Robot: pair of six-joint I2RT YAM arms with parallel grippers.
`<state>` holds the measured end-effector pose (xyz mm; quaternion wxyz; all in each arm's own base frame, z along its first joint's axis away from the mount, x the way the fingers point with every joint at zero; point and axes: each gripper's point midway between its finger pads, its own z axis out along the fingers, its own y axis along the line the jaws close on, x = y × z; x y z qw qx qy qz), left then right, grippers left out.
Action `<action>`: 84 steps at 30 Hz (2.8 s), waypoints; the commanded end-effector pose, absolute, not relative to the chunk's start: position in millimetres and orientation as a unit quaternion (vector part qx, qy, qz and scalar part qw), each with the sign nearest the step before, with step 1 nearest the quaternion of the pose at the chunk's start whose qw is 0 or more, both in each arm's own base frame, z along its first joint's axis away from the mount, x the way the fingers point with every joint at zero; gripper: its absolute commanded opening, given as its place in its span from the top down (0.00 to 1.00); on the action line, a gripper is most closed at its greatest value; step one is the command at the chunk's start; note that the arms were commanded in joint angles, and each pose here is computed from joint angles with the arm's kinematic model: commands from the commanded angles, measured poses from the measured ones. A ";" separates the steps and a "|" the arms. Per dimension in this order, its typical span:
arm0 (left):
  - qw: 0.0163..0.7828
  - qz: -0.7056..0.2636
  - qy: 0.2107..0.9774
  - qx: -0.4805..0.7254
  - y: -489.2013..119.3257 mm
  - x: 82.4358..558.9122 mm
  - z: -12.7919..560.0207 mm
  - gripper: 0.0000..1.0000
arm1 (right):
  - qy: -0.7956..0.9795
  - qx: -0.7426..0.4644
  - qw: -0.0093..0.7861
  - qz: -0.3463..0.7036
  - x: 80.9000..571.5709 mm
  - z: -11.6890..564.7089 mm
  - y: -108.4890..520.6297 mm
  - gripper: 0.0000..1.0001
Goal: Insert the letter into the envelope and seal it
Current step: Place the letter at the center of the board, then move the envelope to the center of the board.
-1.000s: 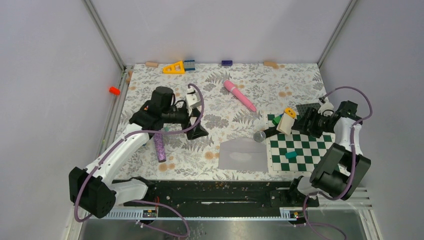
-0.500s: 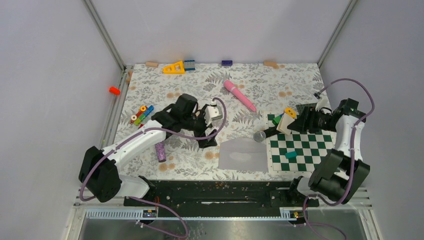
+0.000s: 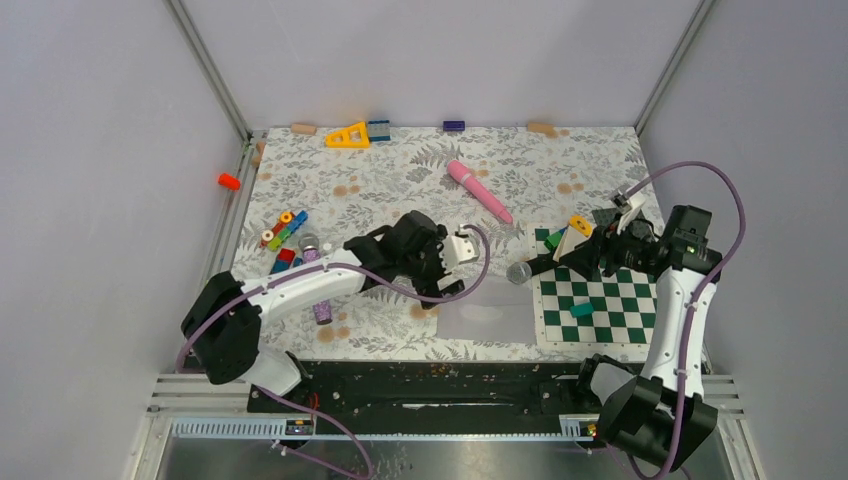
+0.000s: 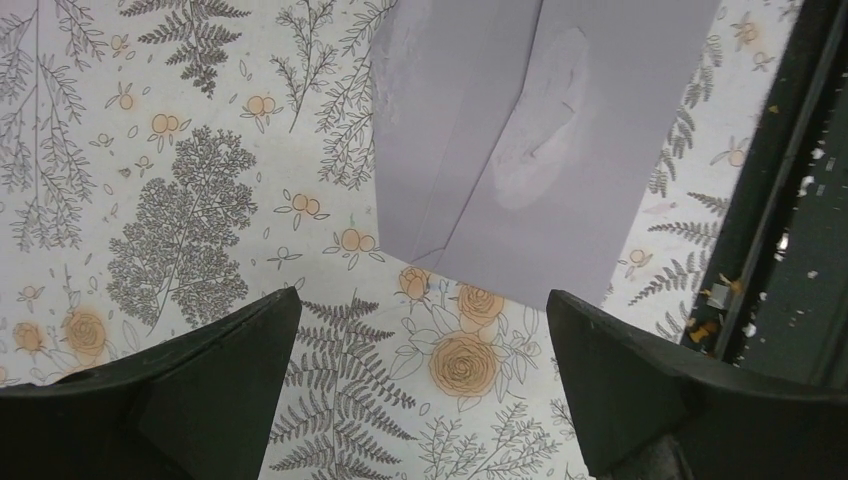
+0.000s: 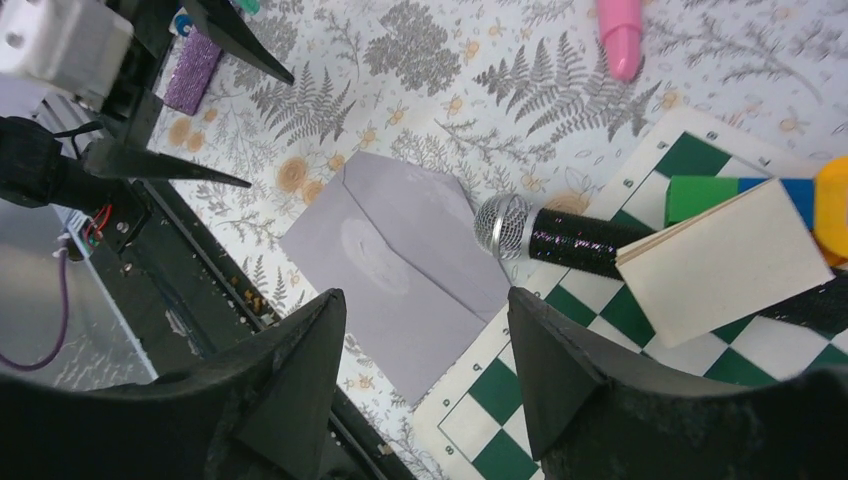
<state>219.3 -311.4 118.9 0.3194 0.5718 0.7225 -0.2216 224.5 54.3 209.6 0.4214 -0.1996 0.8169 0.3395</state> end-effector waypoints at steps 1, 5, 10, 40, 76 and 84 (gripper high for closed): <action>0.363 -0.164 0.726 0.561 -321.5 240.4 115.7 0.01 | 0.791 -0.201 0.465 0.343 233.3 230.7 59.3 0.32; 0.361 -0.126 0.724 0.574 -323.2 239.5 97.2 0.01 | 0.779 -0.186 0.488 0.347 239.9 241.2 60.1 0.32; 0.367 -0.092 0.715 0.588 -321.9 236.2 84.5 0.01 | 0.768 -0.170 0.507 0.352 246.3 246.5 60.4 0.32; 0.339 -0.033 0.616 0.711 -331.5 180.6 42.4 0.01 | 0.778 -0.268 0.508 0.257 214.9 215.1 58.2 0.26; 0.287 0.141 0.603 0.731 -227.2 254.0 39.7 0.02 | 0.774 -0.310 0.475 0.281 197.8 195.5 72.1 0.25; 0.309 0.190 0.614 0.702 -215.5 301.3 47.0 0.01 | 0.775 -0.329 0.453 0.292 196.2 183.2 83.0 0.25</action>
